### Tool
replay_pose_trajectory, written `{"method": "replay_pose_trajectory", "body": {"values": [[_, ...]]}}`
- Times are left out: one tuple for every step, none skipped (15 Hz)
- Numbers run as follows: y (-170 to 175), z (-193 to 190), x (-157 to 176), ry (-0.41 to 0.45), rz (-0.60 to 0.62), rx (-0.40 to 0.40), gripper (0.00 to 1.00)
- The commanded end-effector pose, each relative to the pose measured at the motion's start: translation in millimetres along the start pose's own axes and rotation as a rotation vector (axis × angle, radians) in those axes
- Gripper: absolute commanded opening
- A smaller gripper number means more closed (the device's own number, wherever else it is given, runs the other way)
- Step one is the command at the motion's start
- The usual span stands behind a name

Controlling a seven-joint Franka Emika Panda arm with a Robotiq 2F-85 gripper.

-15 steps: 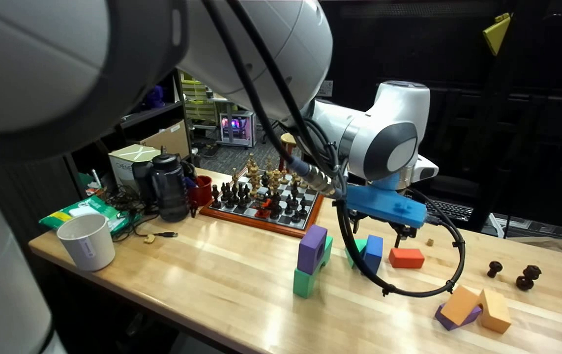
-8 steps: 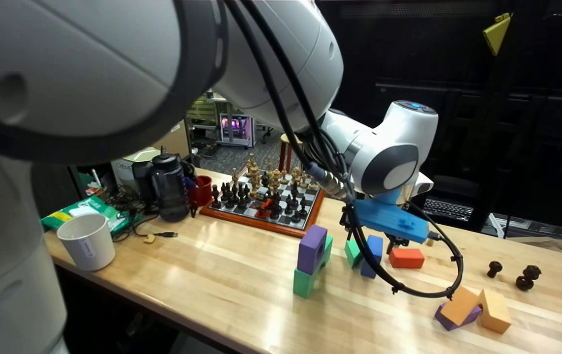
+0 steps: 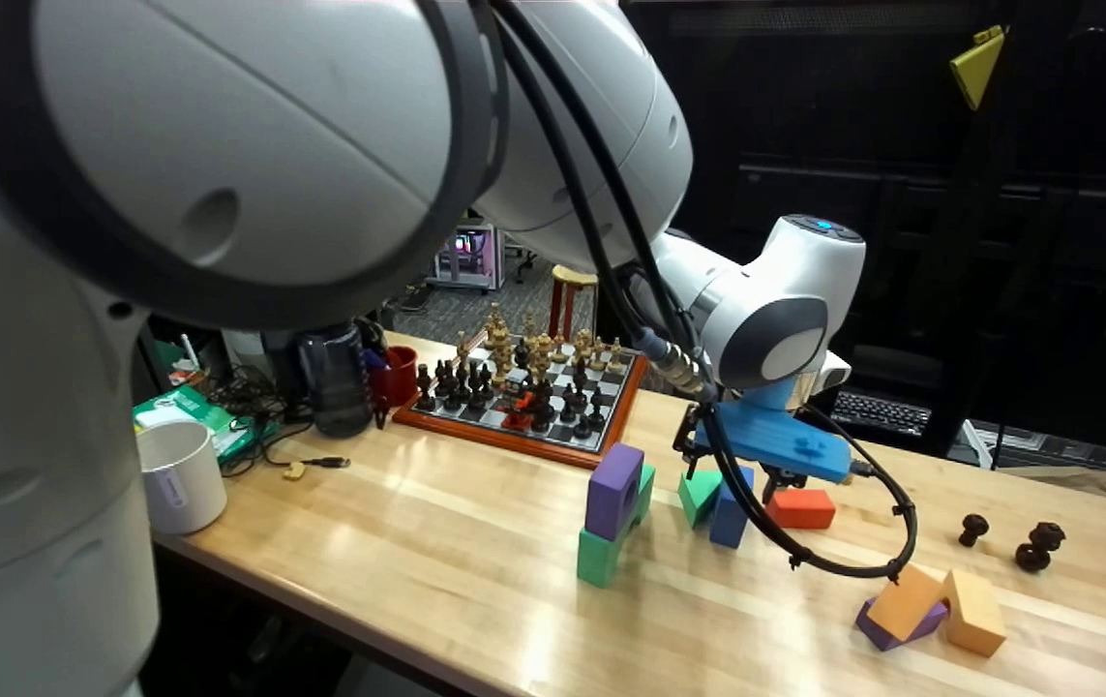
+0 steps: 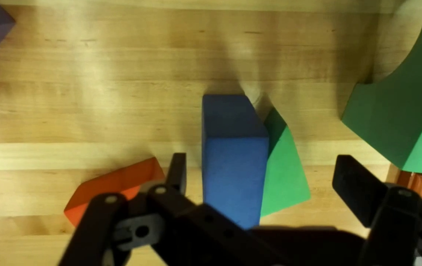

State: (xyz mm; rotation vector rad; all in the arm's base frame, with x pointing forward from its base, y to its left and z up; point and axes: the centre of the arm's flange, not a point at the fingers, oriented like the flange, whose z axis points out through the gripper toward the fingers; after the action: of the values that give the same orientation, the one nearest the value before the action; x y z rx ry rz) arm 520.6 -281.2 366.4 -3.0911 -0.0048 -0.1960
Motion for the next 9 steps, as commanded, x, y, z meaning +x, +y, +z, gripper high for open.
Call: {"method": "replay_pose_trajectory", "body": {"values": [[5.9,-2.5,10.2,0.003,-0.026,0.020,0.74],[6.1,-2.6,11.6,0.002,-0.028,0.020,0.69],[5.9,-2.7,13.2,0.003,-0.030,0.020,0.61],[6.4,-2.9,14.6,0.003,-0.032,0.021,0.54],[6.3,-3.1,15.6,0.001,-0.035,0.022,0.45],[6.5,-3.0,16.4,0.000,-0.039,0.024,0.38],[6.8,-3.3,17.2,0.000,-0.042,0.024,0.31],[7.4,-3.6,17.7,0.001,-0.044,0.025,0.21],[7.9,-4.1,17.8,0.002,-0.046,0.027,0.15]]}}
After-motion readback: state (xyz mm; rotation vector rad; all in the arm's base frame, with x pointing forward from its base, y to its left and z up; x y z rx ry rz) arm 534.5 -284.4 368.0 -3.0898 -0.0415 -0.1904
